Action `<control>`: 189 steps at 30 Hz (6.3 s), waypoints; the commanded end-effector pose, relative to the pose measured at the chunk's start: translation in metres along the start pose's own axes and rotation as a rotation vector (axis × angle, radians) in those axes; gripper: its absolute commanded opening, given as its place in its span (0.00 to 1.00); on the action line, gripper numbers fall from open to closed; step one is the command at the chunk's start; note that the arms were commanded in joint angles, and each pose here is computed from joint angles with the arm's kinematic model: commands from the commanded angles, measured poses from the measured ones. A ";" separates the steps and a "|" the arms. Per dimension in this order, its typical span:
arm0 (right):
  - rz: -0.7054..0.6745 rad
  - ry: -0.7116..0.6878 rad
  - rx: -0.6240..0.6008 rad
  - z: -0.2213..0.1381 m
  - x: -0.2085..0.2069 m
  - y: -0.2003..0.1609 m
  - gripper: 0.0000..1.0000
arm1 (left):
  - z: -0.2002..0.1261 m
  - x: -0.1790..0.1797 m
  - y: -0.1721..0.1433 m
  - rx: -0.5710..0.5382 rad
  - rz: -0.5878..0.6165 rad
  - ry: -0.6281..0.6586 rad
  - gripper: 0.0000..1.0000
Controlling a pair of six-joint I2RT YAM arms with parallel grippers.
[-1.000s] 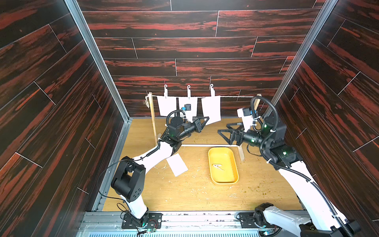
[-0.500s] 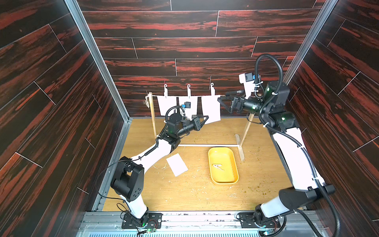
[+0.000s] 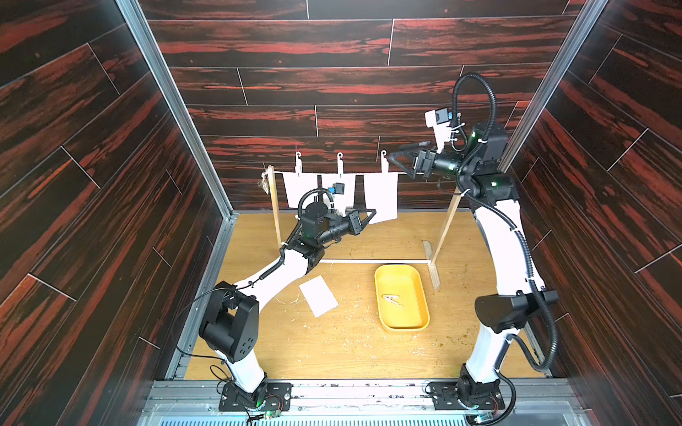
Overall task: Remove the postcards from the strings
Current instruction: Remove the clamp from the clothesline, then place the postcard at the center of the board.
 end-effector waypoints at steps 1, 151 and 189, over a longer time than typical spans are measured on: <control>0.056 0.027 0.034 0.012 -0.014 -0.010 0.91 | -0.007 -0.020 0.022 -0.035 0.031 -0.037 0.00; -0.021 -0.005 -0.081 0.017 -0.017 0.018 0.22 | -0.027 0.010 -0.052 0.080 -0.129 0.002 0.00; -0.058 -0.111 -0.138 -0.065 0.060 -0.013 0.21 | -0.148 0.087 -0.208 0.334 -0.368 0.441 0.00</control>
Point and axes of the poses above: each gripper's point midway between its finger pads, its own z axis out along the fingers, its own x axis along the line the jaws close on, y = z × x, the point moved 2 cm from there along -z, back along the fingers, and after that the axes turned 4 degrees about z, right-handed, at the moved point
